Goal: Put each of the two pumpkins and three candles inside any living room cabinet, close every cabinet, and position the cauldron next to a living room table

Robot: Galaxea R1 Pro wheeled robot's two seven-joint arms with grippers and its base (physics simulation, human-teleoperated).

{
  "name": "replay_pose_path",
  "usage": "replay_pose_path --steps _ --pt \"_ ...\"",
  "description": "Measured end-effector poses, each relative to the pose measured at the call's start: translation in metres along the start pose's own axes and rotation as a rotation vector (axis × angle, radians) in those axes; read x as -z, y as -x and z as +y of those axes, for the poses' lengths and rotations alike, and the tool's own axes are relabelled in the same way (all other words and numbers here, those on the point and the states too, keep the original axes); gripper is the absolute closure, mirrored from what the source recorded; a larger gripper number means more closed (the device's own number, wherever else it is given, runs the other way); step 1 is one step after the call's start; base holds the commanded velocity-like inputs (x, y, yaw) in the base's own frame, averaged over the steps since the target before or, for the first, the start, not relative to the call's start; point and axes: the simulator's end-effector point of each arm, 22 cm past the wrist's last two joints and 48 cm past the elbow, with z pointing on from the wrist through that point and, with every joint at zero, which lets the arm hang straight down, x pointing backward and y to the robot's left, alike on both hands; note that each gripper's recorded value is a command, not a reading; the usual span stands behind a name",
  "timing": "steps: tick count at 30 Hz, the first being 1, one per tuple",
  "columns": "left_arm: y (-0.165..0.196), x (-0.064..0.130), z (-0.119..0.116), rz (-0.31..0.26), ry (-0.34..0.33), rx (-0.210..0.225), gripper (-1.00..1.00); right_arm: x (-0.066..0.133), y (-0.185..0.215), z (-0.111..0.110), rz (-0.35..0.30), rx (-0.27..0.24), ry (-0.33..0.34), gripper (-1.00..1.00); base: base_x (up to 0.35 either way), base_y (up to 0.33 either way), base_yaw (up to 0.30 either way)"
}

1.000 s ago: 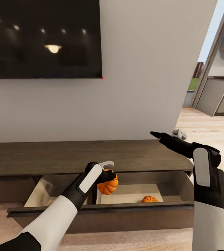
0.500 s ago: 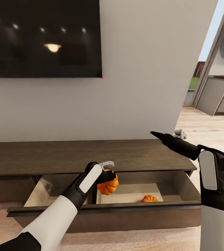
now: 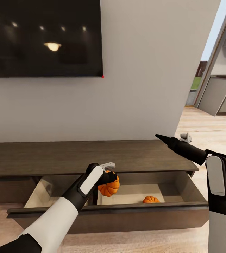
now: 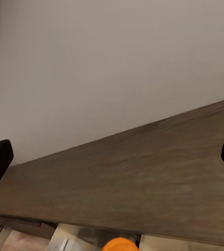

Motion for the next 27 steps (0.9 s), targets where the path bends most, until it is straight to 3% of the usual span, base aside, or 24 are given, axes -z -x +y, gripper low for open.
replay_pose_path --steps 27 --pt "-0.011 -0.016 -0.002 0.027 -0.004 -0.016 1.00 -0.007 -0.011 -0.023 0.015 -0.029 -0.027 -1.00 0.000 0.000 0.000"
